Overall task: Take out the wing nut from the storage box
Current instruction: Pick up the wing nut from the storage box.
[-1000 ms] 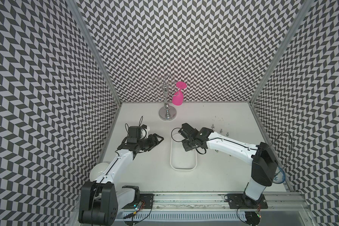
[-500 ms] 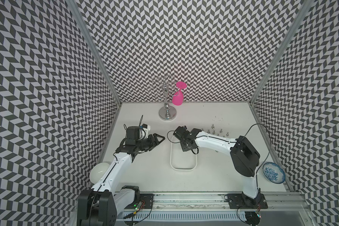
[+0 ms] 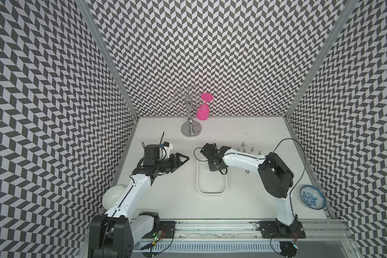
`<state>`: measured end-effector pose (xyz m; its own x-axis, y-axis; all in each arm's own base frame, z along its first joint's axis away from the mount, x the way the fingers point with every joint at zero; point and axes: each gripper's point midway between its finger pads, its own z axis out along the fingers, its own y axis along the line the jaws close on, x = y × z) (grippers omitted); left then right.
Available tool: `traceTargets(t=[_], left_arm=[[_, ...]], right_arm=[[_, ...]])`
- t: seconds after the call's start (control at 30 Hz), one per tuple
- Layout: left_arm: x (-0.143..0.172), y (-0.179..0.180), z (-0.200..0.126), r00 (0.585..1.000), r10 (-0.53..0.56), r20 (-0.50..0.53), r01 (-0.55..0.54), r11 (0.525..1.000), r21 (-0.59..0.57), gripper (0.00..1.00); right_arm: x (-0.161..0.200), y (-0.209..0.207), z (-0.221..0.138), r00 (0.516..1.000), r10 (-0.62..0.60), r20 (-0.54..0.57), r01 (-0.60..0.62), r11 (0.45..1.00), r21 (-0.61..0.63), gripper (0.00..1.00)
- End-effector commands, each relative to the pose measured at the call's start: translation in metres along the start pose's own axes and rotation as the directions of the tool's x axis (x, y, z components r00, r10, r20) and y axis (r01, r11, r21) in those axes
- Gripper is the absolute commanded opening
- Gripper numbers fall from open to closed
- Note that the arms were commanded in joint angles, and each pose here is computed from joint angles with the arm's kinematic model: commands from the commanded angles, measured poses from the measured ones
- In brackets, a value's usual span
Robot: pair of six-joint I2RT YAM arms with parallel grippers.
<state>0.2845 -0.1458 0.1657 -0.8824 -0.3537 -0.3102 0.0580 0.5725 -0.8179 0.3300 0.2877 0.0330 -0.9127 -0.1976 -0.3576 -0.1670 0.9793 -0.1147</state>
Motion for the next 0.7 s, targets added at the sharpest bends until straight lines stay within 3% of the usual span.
traceTargets(t=[0.0,0.47,0.67], left_arm=[[-0.004,-0.005,0.000,0.999,0.036,0.005,-0.036,0.999,0.024,0.67],[0.004,-0.003,-0.004,1.000,0.029,0.009,-0.029,0.999,0.026,0.66],[0.010,0.001,-0.004,1.000,0.004,0.016,-0.004,1.000,0.028,0.66]], right_arm=[[0.005,0.003,0.010,1.000,0.017,-0.019,-0.017,1.000,-0.010,0.33],[0.033,-0.011,0.011,0.996,0.026,-0.082,-0.023,0.999,0.043,0.31],[0.039,-0.018,0.011,0.996,0.029,-0.087,-0.022,0.997,0.074,0.21]])
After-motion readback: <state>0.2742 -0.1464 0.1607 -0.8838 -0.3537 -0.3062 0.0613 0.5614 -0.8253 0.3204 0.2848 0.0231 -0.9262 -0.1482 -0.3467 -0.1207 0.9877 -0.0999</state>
